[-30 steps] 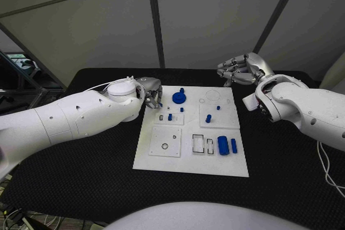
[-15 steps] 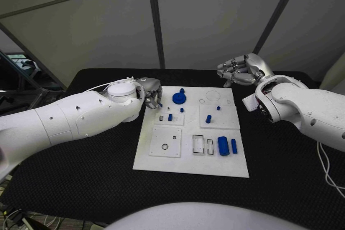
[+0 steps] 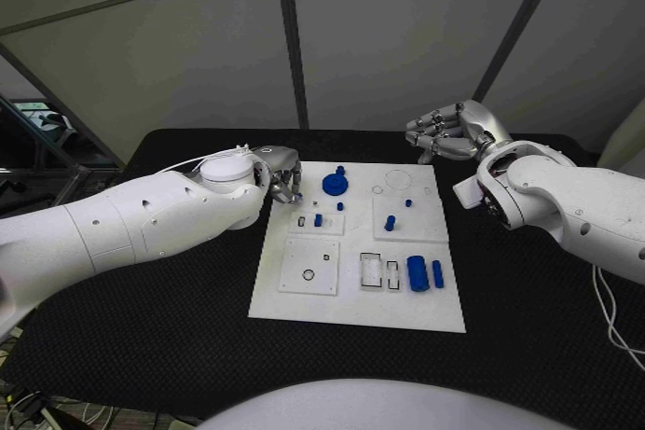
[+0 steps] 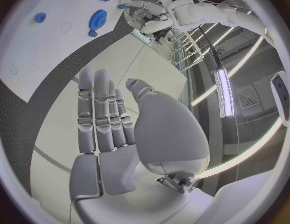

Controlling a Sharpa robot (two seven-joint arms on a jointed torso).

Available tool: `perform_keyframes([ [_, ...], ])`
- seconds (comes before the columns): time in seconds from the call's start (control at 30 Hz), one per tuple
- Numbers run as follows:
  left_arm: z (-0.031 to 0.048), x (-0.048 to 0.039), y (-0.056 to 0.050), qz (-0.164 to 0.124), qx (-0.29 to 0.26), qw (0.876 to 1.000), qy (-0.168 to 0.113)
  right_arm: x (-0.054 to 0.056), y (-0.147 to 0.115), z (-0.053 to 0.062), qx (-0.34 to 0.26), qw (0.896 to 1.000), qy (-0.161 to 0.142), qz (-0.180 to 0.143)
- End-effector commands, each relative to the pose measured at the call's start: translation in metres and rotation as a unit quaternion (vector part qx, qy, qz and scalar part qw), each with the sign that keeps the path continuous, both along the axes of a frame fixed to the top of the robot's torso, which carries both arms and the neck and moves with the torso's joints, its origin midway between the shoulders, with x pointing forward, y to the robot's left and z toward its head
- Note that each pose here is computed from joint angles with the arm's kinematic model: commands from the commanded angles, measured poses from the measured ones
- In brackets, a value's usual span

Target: Assemble the parts on the task board

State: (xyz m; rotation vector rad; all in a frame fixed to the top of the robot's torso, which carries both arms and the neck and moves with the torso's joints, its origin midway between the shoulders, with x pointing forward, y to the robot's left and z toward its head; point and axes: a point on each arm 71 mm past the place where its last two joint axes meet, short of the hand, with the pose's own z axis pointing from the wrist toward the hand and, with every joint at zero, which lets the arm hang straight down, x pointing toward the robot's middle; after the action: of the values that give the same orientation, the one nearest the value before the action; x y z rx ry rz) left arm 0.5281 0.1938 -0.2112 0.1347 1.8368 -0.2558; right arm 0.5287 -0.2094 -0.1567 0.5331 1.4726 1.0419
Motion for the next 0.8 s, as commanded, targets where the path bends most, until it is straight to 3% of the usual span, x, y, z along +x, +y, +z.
perform_keyframes([
  [0.03,0.0018,0.0008,0.0011,0.006,0.000,1.000,-0.008,0.0000,0.0010,0.0012,0.001,1.000,-0.002,0.004],
  [0.8,0.0011,0.0031,0.0073,0.020,0.004,1.000,-0.010,0.0000,0.0009,0.0009,0.000,1.000,0.000,0.004],
])
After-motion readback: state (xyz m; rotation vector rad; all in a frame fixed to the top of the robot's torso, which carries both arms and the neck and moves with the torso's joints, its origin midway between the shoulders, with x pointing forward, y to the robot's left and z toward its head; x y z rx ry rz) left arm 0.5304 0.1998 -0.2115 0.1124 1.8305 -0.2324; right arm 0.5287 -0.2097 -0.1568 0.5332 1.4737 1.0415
